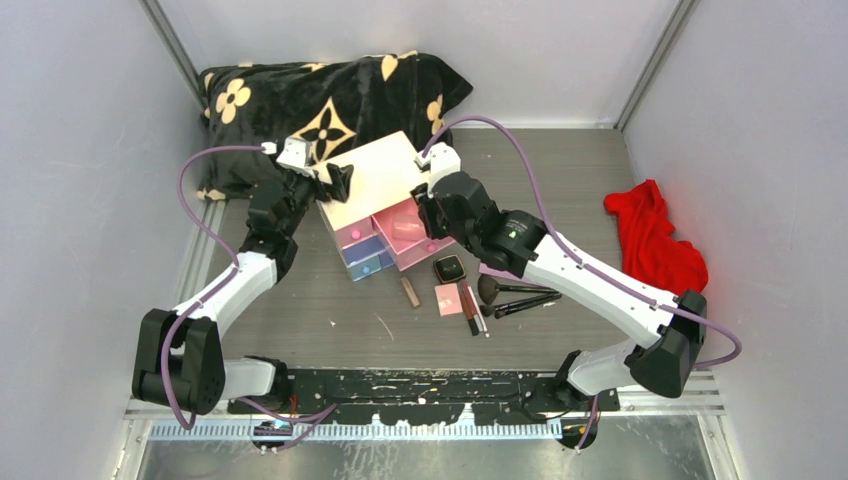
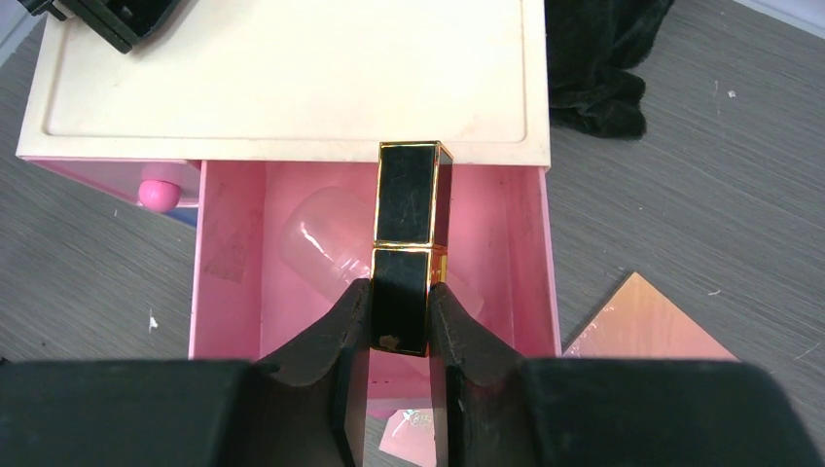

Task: Organize the makeup
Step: Place the lipstick in the drawer.

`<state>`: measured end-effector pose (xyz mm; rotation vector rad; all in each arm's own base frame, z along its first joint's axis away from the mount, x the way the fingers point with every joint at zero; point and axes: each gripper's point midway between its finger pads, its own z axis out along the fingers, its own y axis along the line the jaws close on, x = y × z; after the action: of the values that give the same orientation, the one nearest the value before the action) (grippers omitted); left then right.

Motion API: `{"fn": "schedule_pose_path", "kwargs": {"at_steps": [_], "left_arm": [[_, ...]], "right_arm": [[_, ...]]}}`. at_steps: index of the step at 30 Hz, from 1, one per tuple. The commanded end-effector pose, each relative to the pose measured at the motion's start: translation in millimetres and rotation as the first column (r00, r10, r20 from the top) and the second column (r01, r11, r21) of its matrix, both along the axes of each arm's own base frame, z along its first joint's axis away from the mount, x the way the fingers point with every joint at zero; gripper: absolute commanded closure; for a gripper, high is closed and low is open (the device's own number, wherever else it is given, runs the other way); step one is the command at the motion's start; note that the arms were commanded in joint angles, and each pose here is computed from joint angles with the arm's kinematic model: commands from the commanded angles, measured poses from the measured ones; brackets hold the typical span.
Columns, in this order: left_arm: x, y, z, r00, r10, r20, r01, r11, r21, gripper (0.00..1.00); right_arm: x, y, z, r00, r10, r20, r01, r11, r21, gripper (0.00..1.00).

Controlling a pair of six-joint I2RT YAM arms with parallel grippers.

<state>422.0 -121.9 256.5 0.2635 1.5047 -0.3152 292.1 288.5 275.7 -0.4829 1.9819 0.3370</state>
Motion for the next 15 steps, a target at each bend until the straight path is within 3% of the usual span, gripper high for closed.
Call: {"fn": "schedule_pose_path", "kwargs": {"at_steps": [1, 10, 15], "left_arm": [[-32, 8, -134, 0.918, 0.022, -0.396, 0.036, 0.990, 0.139, 0.00], [-32, 8, -134, 0.918, 0.023, -0.396, 0.035, 0.990, 0.138, 0.00], [-32, 8, -134, 0.918, 0.023, -0.397, 0.035, 0.990, 0.138, 0.00]], "right_arm": [[0, -1, 30, 0.999, 0.009, 0.049, -0.013, 0.997, 0.079, 0.89], [7, -19, 5, 0.997, -0.074, 0.032, 0.074, 0.997, 0.017, 0.59], [10, -23, -4, 0.996, -0.088, 0.017, 0.088, 0.996, -0.002, 0.49]]}}
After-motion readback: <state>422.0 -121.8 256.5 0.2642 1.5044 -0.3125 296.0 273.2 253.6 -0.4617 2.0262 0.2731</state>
